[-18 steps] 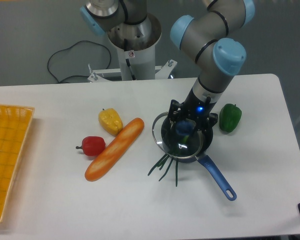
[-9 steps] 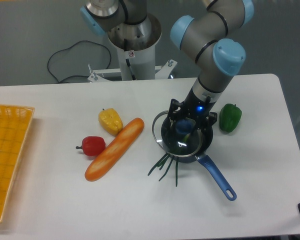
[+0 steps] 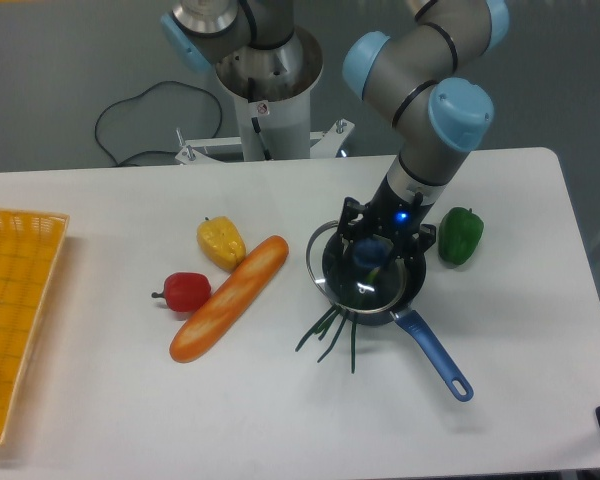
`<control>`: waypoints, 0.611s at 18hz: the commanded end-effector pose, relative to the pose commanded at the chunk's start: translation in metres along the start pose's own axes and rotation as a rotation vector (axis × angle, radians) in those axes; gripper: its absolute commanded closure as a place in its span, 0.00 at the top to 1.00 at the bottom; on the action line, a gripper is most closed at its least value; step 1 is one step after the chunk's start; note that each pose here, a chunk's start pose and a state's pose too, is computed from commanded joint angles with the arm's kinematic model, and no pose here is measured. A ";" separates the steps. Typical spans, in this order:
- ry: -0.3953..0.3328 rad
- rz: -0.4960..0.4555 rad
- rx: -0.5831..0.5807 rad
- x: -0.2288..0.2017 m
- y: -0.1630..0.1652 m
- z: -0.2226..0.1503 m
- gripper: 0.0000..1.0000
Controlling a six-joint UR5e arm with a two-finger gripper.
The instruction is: Close the pot lid
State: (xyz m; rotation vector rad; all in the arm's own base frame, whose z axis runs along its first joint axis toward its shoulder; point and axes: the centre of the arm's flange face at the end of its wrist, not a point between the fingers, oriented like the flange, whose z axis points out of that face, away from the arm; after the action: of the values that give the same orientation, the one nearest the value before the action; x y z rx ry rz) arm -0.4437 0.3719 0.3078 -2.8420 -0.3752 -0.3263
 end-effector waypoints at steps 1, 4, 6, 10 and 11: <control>0.001 0.000 -0.001 0.000 0.000 0.001 0.60; 0.001 -0.001 -0.003 -0.001 0.001 0.002 0.60; 0.005 -0.003 -0.006 0.000 0.002 0.004 0.60; 0.006 -0.002 -0.007 0.000 0.002 0.005 0.60; 0.007 -0.002 -0.008 0.001 0.002 0.006 0.60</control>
State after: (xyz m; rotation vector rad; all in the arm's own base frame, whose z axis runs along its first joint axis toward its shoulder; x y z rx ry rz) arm -0.4414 0.3717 0.3021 -2.8474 -0.3762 -0.3393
